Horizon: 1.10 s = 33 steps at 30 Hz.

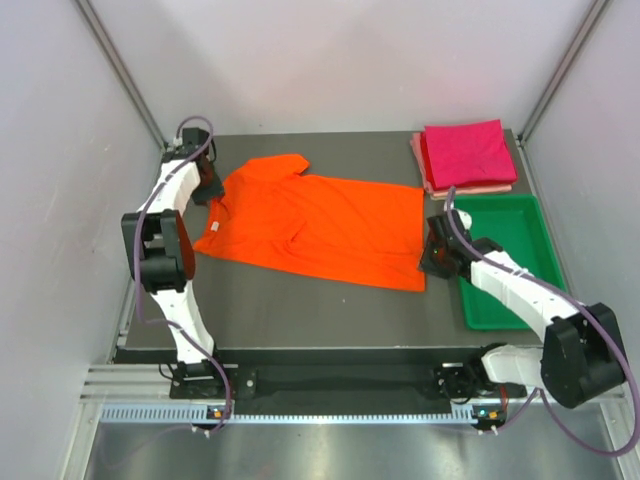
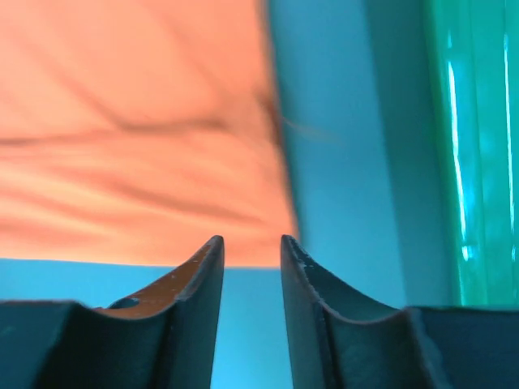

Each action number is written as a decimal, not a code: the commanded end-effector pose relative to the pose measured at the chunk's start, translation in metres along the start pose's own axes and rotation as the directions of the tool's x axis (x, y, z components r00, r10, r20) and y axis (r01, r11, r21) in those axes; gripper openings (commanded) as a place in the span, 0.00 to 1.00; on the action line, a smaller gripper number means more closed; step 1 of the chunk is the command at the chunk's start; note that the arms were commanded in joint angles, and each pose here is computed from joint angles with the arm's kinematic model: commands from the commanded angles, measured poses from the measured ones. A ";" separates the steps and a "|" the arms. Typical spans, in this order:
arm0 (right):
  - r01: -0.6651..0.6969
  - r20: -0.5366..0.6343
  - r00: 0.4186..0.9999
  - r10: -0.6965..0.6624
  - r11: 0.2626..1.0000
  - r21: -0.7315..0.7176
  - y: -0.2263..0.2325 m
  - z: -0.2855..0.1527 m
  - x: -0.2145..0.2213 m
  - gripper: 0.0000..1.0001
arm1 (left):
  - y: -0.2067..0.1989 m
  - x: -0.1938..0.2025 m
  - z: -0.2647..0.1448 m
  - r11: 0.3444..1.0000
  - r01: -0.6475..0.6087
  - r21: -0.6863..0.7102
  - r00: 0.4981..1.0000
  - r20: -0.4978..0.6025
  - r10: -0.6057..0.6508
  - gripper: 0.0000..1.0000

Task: Fold and stack the t-shirts
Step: Fold the tshirt

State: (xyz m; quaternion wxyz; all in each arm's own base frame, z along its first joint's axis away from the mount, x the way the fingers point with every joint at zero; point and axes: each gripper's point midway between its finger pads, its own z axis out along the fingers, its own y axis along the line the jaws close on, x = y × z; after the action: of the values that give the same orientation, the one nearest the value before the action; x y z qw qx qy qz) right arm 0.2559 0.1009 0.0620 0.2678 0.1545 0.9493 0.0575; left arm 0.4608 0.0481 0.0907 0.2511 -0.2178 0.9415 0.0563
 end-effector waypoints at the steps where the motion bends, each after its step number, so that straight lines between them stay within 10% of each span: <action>1: 0.086 0.191 0.980 -0.058 0.986 -0.143 0.045 -0.034 -0.070 0.36 | -0.050 -0.065 -0.021 0.969 -0.096 0.228 0.985 0.161 0.060 0.44; 16: 0.291 0.265 0.935 -0.236 0.937 -0.193 0.089 0.016 -0.230 0.40 | -0.119 -0.135 0.063 0.867 -0.169 0.468 0.955 0.295 0.027 0.52; 33: 0.163 0.146 0.975 -0.166 0.986 0.035 0.054 0.115 -0.233 0.38 | -0.124 -0.147 0.086 0.863 -0.190 0.468 0.929 0.370 0.004 0.55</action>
State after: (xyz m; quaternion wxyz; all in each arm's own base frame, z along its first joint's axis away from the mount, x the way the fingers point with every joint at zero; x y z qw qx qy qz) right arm 0.5026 0.0877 0.0697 0.3061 0.0569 0.9498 0.0287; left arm 0.6482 0.0008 0.0537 0.4018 -0.0918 0.8991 -0.1478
